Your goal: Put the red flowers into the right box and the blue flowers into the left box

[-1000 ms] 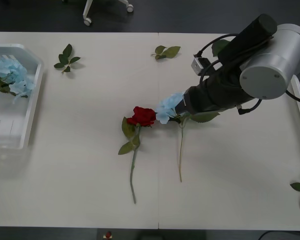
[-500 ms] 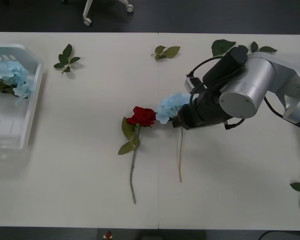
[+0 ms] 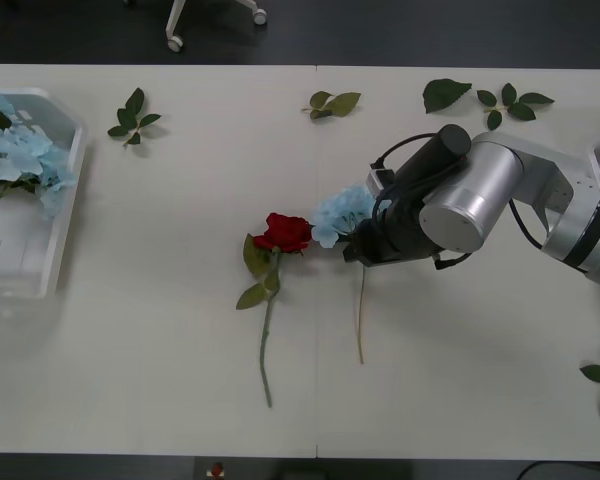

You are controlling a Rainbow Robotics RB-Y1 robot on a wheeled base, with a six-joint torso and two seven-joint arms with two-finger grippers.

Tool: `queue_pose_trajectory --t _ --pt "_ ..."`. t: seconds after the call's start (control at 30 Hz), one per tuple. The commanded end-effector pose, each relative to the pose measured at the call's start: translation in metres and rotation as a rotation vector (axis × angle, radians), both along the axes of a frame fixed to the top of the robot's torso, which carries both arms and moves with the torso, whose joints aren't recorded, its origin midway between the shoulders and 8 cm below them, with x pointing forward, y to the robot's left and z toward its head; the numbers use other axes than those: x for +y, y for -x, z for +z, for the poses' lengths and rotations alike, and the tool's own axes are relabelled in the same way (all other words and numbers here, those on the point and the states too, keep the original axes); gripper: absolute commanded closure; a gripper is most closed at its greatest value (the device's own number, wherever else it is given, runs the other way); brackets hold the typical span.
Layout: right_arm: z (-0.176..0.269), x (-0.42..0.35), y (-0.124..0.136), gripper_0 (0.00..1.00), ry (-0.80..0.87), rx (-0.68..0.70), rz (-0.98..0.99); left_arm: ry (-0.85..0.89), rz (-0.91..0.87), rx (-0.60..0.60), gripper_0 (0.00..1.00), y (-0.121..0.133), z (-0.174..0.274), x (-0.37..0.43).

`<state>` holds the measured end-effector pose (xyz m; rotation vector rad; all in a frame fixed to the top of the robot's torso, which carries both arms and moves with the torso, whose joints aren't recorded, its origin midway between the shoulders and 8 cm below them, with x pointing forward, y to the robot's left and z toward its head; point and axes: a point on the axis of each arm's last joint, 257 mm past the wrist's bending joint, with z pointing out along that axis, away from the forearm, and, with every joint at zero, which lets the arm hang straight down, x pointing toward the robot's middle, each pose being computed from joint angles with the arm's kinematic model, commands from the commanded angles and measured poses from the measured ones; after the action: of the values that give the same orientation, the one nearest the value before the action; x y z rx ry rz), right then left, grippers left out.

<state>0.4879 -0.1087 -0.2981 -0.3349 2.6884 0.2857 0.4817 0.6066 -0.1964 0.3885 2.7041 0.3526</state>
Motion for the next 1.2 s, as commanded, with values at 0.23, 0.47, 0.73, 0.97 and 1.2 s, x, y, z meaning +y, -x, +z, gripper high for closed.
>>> queue_pose_trajectory --t 0.23,0.47,0.73,0.97,1.2 --pt "0.003 0.015 -0.018 0.11 -0.042 -0.03 -0.019 0.057 -0.006 -0.086 0.0 -0.001 0.052 -0.001" --pt "-0.002 0.023 -0.021 0.12 -0.058 -0.031 -0.015 0.185 -0.037 -0.104 0.0 0.009 0.091 -0.036" --pt "-0.003 0.032 -0.018 0.15 -0.062 -0.032 0.014 0.351 0.075 -0.022 0.0 0.026 0.1 -0.092" --pt "-0.005 0.038 -0.016 0.21 -0.064 -0.03 0.03 0.363 0.093 -0.009 0.0 0.042 0.098 -0.14" --pt "-0.008 0.042 -0.014 0.23 -0.072 -0.033 0.048 0.329 0.063 -0.083 0.0 0.062 0.081 -0.204"
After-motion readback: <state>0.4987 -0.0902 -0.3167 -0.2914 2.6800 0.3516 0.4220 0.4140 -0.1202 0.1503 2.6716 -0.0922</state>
